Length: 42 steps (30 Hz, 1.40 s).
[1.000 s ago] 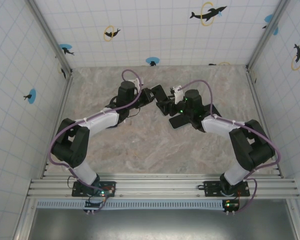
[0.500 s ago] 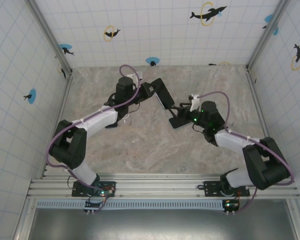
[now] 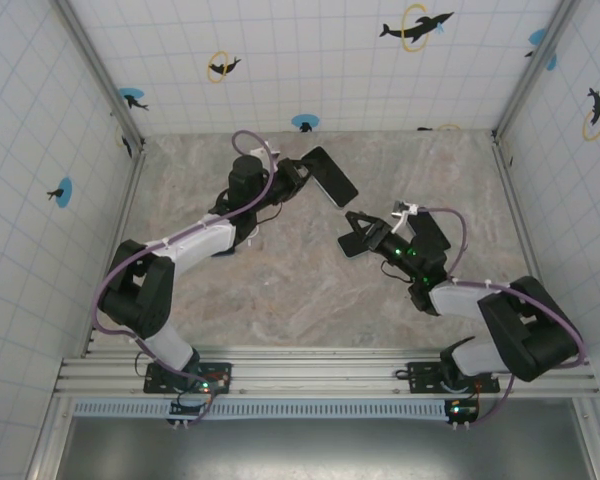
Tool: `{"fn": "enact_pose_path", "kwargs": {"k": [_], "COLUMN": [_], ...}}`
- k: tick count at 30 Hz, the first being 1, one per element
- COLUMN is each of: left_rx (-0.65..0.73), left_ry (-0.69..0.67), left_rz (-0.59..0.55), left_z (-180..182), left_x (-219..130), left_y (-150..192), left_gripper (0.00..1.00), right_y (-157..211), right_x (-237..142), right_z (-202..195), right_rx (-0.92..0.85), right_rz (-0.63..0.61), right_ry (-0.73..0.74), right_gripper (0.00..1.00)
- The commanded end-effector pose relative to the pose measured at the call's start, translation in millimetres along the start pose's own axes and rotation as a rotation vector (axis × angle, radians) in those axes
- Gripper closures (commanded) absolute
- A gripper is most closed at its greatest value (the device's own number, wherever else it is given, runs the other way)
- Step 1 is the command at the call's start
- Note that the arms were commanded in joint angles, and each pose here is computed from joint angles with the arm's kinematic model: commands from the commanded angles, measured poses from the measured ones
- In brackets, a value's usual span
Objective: Take the phone out of the phone case
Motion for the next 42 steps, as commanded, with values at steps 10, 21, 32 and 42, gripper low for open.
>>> {"fn": "enact_pose_path", "kwargs": {"k": [10, 21, 32, 42], "left_rx": [-0.004, -0.006, -0.03, -0.042], "left_ry": [0.175, 0.186, 0.25, 0.341], "left_rz": [-0.063, -0.064, -0.054, -0.001], "left_z": [-48, -51, -71, -97], "left_x": [-8, -10, -22, -40], "left_y": [-15, -16, -20, -16], "left_gripper": [0.89, 0.9, 0.92, 0.95], "right_y": [-13, -9, -5, -8], "right_x": [23, 29, 37, 34], "right_z": [26, 28, 22, 15], "right_rx": [0.126, 0.132, 0.005, -0.152], "right_rz": [-0.042, -0.009, 0.04, 0.062], "right_ry": [-0.192, -0.231, -0.197, -0.154], "right_gripper": [0.58, 0.71, 0.81, 0.85]}}
Point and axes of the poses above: each hand's point on the last joint's axis, 136 mm out from that joint toward the fingers, its own x axis out along the fingers, its own z axis along the line the jaws close on, y = z × x, the point moved 5 cm from there along -x, back along the fingers, and after that the axes turned 11 degrees about x, right-handed, at the moved point
